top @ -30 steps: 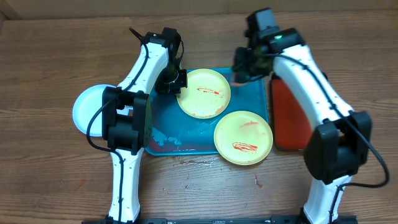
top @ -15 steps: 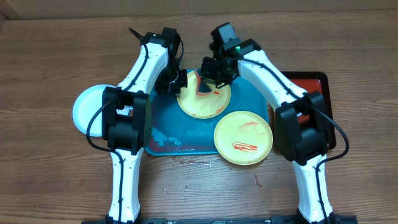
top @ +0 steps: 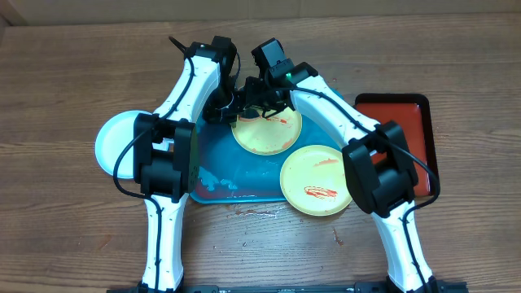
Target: Clean dirty plates on tray and stack at the side
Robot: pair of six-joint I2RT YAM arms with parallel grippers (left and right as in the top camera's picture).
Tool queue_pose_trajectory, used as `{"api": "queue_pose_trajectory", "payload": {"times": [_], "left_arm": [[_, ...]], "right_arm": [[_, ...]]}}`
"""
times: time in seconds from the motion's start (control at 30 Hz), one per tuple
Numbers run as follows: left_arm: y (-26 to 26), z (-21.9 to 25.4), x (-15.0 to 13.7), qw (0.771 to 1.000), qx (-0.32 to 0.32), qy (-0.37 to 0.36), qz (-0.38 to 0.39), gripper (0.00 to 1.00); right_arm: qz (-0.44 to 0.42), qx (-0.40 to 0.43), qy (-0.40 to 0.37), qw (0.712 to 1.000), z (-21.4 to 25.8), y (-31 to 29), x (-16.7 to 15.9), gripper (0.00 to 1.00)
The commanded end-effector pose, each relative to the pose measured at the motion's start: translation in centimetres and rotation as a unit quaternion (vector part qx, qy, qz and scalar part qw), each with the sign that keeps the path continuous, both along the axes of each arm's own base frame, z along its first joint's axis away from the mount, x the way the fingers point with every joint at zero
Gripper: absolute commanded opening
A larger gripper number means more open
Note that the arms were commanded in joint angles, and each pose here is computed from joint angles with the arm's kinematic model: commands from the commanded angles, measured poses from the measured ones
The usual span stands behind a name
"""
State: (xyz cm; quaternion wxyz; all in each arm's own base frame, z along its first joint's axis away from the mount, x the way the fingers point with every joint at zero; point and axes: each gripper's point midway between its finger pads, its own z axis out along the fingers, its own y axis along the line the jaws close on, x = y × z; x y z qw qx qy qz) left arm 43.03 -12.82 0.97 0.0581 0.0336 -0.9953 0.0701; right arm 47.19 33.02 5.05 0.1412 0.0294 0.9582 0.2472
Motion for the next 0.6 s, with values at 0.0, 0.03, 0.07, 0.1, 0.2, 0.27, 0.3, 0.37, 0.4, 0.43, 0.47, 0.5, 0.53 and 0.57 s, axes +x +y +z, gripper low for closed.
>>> {"api": "queue_pose_trajectory", "payload": {"times": [0.0,0.03,0.07,0.1,0.2,0.27,0.3,0.37,0.4,0.43,0.47,0.5,0.53,0.57], "left_arm": [[1.1,-0.9,0.1,1.000,0.018,0.000,0.007,0.04],[1.2,-0.9,0.1,1.000,0.018,0.000,0.007,0.05],[1.2,-0.9,0.1,1.000,0.018,0.000,0.007,0.04],[1.2,-0.9,0.1,1.000,0.018,0.000,0.007,0.04],[1.2,-0.9,0.1,1.000,0.018,0.000,0.007,0.04],[1.2,-0.9,0.1,1.000,0.018,0.000,0.007,0.04],[1.2,-0.9,0.1,1.000,0.018,0.000,0.007,0.04],[1.2,-0.9,0.1,1.000,0.018,0.000,0.007,0.04],[1.2,-0.9,0.1,1.000,0.018,0.000,0.007,0.04],[1.2,-0.9,0.1,1.000,0.018,0.000,0.007,0.04],[1.2,-0.9,0.1,1.000,0.018,0.000,0.007,0.04],[1.2,-0.9,0.1,1.000,0.018,0.000,0.007,0.04],[1.2,-0.9,0.1,1.000,0.018,0.000,0.007,0.04],[1.2,-0.9,0.1,1.000,0.018,0.000,0.007,0.04]], "right_arm": [[-0.021,-0.018,-0.007,1.000,-1.3,-0.7,1.2,0.04],[-0.023,-0.022,-0.008,0.999,-1.4,-0.8,1.3,0.04],[-0.025,-0.025,-0.008,0.999,-1.5,-1.0,1.3,0.04],[-0.026,-0.028,-0.007,0.999,-1.8,-1.1,1.3,0.04],[-0.030,-0.039,-0.005,0.999,-2.3,-1.5,1.2,0.04],[-0.033,-0.048,-0.002,0.998,-2.9,-1.9,1.0,0.04],[-0.035,-0.053,0.000,0.998,-3.1,-2.1,0.9,0.04],[-0.037,-0.067,0.005,0.997,-3.5,-2.6,0.6,0.04],[-0.039,-0.075,0.007,0.996,-3.7,-2.9,0.5,0.04],[-0.042,-0.083,0.009,0.996,-3.8,-3.3,0.4,0.04],[-0.042,-0.094,0.011,0.995,-4.0,-3.7,0.3,0.04],[-0.046,-0.105,0.014,0.993,-4.2,-4.2,0.2,0.04],[-0.048,-0.114,0.018,0.992,-4.3,-4.6,0.0,0.04],[-0.049,-0.122,0.024,0.991,-4.5,-5.0,-0.3,0.04]]}}
